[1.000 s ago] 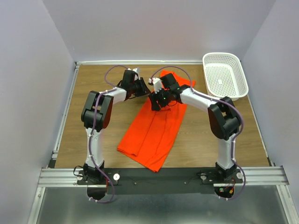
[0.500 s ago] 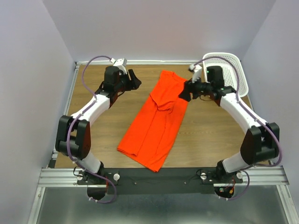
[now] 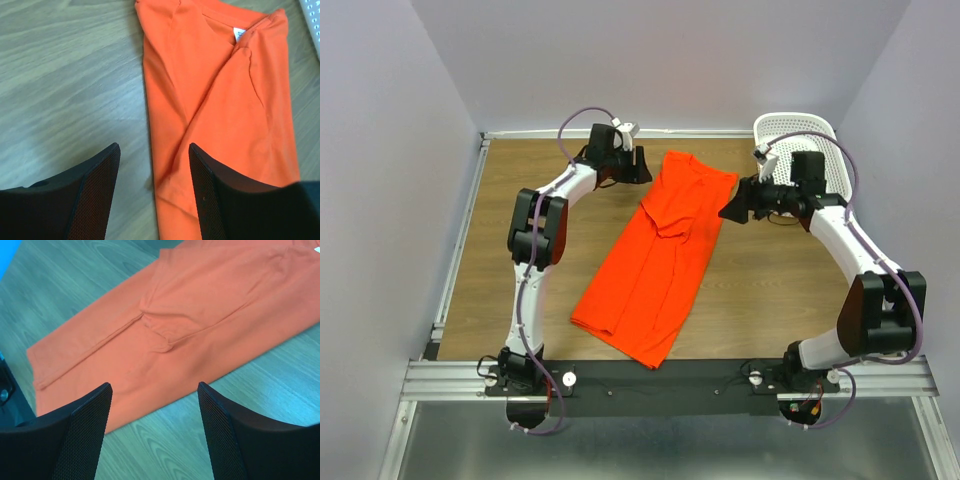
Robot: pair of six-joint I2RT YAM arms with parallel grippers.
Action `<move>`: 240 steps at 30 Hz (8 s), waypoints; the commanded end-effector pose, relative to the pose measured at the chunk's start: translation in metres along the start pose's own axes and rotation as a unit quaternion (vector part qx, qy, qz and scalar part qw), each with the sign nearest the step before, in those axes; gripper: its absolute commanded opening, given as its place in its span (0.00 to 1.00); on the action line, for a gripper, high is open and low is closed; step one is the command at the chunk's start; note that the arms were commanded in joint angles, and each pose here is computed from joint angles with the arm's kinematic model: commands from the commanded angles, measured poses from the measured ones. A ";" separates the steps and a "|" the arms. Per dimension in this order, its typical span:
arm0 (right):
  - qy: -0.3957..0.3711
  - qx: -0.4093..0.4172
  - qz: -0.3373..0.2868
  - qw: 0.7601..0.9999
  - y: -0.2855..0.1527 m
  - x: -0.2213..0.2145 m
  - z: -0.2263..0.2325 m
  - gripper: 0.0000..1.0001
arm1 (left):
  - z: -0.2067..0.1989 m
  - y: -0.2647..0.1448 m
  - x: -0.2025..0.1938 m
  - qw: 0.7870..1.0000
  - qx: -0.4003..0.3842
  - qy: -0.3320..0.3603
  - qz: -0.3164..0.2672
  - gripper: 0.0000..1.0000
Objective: Fold and stack the t-shirts
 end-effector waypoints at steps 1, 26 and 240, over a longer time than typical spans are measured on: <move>0.010 0.030 -0.012 0.999 -0.007 -0.003 0.003 0.77 | -0.012 0.021 -0.007 0.998 -0.039 0.009 0.040 0.65; 0.029 0.046 -0.011 0.998 -0.006 -0.011 -0.002 0.77 | 0.001 0.045 0.002 0.999 0.036 -0.009 0.026 0.42; -0.618 0.329 0.120 0.704 0.072 -0.170 0.210 0.01 | -0.088 -0.234 -0.310 0.849 0.314 -0.386 0.178 0.00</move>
Point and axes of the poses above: each gripper's point midway between its finger pads, its own y axis out along the fingers, its own z axis along the line the jaws close on, x = y × z, the point moved 6 cm from there along -y, back along the fingers, and after that the axes turned 9 degrees about -y, right-handed, at the moved point
